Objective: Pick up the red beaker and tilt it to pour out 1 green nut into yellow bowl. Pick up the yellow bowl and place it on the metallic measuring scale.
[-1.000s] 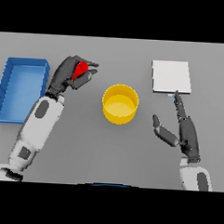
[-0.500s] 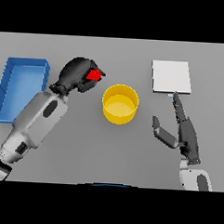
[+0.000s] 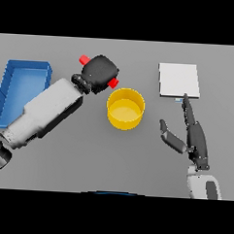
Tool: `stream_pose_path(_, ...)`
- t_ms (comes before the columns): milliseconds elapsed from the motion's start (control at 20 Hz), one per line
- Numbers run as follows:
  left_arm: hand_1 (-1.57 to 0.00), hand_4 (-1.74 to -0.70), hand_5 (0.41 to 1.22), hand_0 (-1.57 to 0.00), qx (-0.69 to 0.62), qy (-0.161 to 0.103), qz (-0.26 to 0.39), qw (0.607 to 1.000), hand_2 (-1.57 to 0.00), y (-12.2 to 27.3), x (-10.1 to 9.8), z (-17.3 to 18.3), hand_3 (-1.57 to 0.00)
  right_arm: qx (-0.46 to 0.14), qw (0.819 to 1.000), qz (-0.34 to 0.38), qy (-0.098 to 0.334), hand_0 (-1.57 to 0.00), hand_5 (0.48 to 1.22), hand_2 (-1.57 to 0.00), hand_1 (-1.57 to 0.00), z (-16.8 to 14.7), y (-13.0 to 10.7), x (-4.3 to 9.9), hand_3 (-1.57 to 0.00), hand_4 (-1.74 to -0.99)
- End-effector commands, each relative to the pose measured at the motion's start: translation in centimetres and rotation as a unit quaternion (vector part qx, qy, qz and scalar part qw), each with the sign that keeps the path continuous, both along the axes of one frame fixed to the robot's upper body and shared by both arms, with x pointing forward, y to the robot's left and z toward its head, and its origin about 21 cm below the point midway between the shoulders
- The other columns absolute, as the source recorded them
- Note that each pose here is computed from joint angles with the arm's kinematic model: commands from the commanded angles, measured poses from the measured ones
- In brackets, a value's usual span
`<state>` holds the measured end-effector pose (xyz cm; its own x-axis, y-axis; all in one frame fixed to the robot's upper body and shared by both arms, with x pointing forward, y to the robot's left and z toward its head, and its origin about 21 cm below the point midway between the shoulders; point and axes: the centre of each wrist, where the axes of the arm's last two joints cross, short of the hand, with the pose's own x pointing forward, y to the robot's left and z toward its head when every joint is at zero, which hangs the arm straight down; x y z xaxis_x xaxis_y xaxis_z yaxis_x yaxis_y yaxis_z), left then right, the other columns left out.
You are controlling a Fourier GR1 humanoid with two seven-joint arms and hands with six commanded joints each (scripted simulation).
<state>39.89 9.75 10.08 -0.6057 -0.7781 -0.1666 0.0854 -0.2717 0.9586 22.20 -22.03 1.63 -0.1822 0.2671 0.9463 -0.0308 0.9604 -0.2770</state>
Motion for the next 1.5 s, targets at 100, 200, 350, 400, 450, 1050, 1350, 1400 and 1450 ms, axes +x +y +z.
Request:
stream_pose_path(100,-1.57,-1.68,1.215,-1.57,0.067,0.006,-0.034,0.997,-1.57,-1.5,0.3,0.5,-1.57,0.009,1.0,-0.003,0.01,0.0,0.663,0.0,0.0,-0.5,0.6,-0.1,0.0,-1.225)
stream_pose_path(200,-1.57,-1.7,1.217,-1.57,0.107,-0.001,-0.046,0.993,-1.57,-2.4,0.5,0.7,-1.57,0.009,1.0,-0.005,0.005,0.0,0.654,0.0,0.0,-0.4,0.4,0.0,0.0,-1.209)
stream_pose_path(350,-1.57,-1.72,1.219,-1.57,0.178,-0.02,-0.061,0.982,-1.57,-3.6,0.6,1.4,-1.57,-0.003,1.0,-0.011,0.003,0.0,0.647,0.0,0.0,-0.5,0.5,0.0,0.0,-1.195)
stream_pose_path(400,-1.57,-1.72,1.219,-1.57,0.199,-0.027,-0.065,0.978,-1.57,-3.8,0.6,1.4,-1.57,0.001,1.0,-0.01,-0.001,0.0,0.648,0.0,0.0,-0.3,0.4,0.2,0.0,-1.193)
stream_pose_path(450,-1.57,-1.73,1.22,-1.57,0.218,-0.032,-0.069,0.973,-1.57,-4.1,0.5,1.4,-1.57,-0.002,1.0,-0.009,0.0,0.0,0.649,0.0,0.0,-0.3,0.5,0.1,0.0,-1.191)
stream_pose_path(1050,-1.57,-1.73,1.221,-1.57,0.397,-0.139,-0.165,0.892,-1.57,-6.9,0.1,0.7,-1.57,-0.013,1.0,-0.017,-0.002,0.0,0.629,0.0,0.0,-0.2,0.4,0.0,0.0,-1.157)
stream_pose_path(1350,-1.57,-1.72,1.221,-1.57,0.443,-0.175,-0.191,0.858,-1.57,-8.6,-0.2,1.5,-1.57,-0.017,1.0,-0.026,0.003,0.0,0.634,0.0,0.0,-0.2,0.3,-0.4,0.0,-1.151)
stream_pose_path(1400,-1.57,-1.72,1.221,-1.57,0.446,-0.181,-0.191,0.855,-1.57,-8.8,-0.1,1.6,-1.57,-0.013,1.0,-0.026,0.004,0.0,0.635,0.0,0.0,-0.2,0.1,-0.3,0.0,-1.154)
stream_pose_path(1450,-1.57,-1.72,1.221,-1.57,0.451,-0.184,-0.201,0.85,-1.57,-8.8,0.2,2.5,-1.57,-0.007,1.0,-0.025,0.001,0.0,0.635,0.0,0.0,-0.2,-0.1,-0.3,0.0,-1.152)
